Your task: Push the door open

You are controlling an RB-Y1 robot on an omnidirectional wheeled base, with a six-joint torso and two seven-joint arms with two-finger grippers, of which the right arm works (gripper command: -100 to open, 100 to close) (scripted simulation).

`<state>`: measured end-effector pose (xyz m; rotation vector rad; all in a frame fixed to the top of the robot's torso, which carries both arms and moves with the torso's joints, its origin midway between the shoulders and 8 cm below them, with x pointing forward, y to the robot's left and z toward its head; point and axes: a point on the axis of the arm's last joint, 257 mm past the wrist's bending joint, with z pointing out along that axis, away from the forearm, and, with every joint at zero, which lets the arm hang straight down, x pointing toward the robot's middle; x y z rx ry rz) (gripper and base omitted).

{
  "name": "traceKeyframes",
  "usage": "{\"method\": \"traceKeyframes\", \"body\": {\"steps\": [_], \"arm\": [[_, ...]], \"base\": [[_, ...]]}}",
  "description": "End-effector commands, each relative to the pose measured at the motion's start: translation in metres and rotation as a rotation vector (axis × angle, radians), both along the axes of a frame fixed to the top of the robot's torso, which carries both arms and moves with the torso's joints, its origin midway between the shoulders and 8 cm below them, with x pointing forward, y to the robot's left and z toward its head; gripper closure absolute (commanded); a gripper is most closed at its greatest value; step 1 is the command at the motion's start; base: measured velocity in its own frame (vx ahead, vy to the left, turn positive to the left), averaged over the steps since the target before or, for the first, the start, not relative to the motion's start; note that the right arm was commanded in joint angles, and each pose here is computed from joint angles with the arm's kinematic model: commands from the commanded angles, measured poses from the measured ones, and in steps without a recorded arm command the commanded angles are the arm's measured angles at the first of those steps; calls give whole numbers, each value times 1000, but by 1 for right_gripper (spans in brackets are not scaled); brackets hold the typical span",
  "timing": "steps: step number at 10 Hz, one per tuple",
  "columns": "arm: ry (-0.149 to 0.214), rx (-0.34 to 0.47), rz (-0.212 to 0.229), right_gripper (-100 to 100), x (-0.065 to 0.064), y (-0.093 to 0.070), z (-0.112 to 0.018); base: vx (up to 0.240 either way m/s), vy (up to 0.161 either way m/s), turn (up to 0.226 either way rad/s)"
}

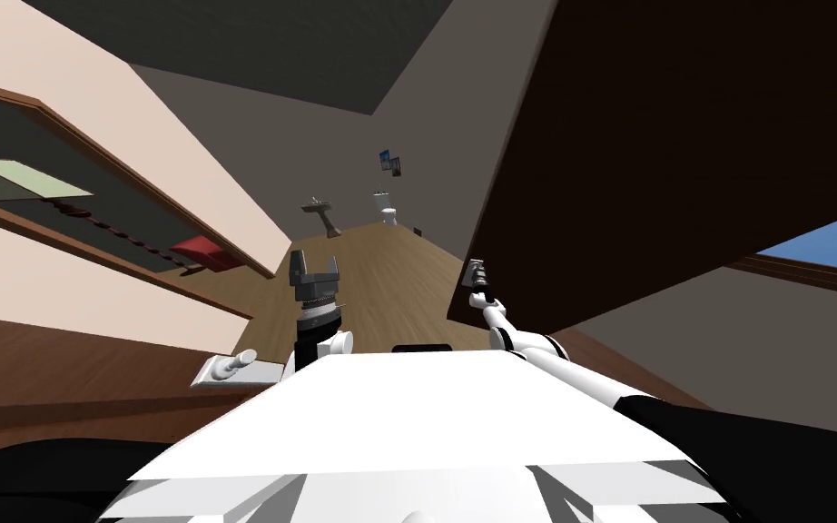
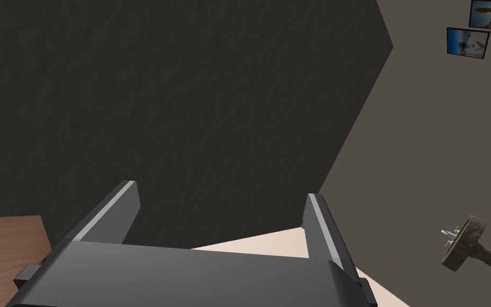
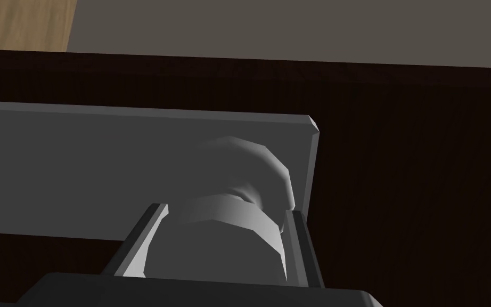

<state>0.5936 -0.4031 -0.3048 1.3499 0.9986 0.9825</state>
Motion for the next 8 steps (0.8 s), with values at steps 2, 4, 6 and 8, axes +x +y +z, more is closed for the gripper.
{"method": "traceKeyframes", "body": {"steps": [2,4,6,8], "arm": [[-13,-5,-35,100,-3,-20,7],[-14,-6,-63,100,-8,-35,7],[-15,-6,-89,100,-13,-49,8],[-15,-7,-112,100,-17,-60,8]], "base": [[192,60,-51],[192,78,-60],[207,52,-61],[192,67,-55]]}}
